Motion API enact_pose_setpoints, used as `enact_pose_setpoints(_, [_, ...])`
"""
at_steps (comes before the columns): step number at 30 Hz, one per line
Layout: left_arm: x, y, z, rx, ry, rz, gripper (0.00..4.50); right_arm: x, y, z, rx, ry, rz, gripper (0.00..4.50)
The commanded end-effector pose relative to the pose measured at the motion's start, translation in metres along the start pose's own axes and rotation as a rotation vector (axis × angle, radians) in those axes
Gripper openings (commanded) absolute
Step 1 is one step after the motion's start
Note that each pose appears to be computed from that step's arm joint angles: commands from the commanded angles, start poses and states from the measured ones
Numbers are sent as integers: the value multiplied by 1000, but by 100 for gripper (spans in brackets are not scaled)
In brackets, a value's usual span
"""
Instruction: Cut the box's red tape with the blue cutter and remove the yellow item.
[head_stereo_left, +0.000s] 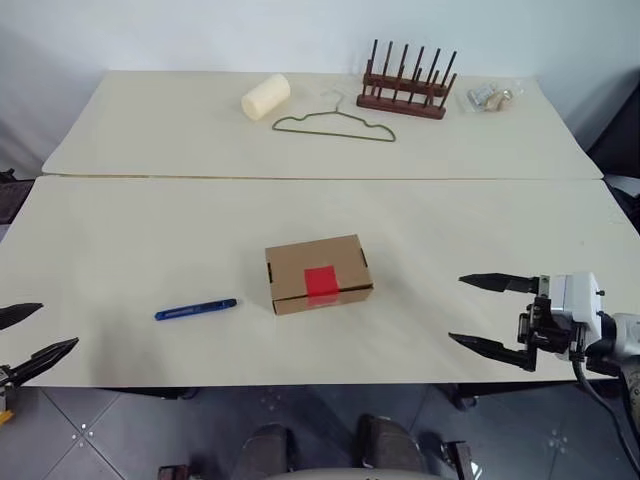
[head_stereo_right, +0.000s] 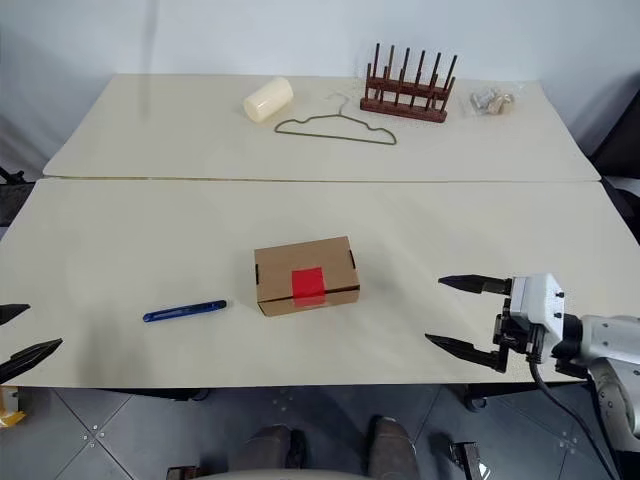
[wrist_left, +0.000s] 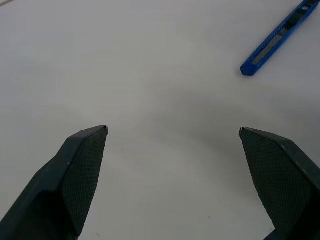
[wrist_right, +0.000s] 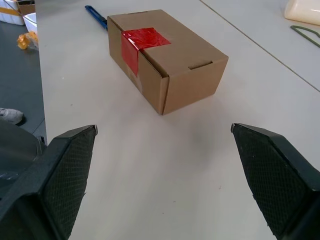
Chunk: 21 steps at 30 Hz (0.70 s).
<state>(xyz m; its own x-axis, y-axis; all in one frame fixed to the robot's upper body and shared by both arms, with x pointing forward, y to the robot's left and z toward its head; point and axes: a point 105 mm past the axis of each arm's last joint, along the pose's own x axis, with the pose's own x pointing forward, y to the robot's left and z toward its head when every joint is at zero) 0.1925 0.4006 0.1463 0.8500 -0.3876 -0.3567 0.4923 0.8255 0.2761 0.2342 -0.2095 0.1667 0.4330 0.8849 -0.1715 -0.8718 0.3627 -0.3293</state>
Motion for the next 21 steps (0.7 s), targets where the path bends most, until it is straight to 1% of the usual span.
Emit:
enact_pose_setpoints(1, [-4,3,6,9,-14,24,449,3,1,8,-20,-25,4,450])
enact_pose_setpoints(3, [-2,2,7,-12,-24,16,449,5,3,8,-7,-27,13,450])
enact_pose_setpoints(10, [4,-6,15,-7,-35,-27,449,15,11,15,9,-51,50,450])
enact_pose_setpoints(16, [7,-9,21,-10,-49,-55,449,14,9,16,-1,-52,39,450])
enact_pose_setpoints(21, [9,-14,21,-3,-37,-76,449,15,-1,13,-37,-52,-16,450])
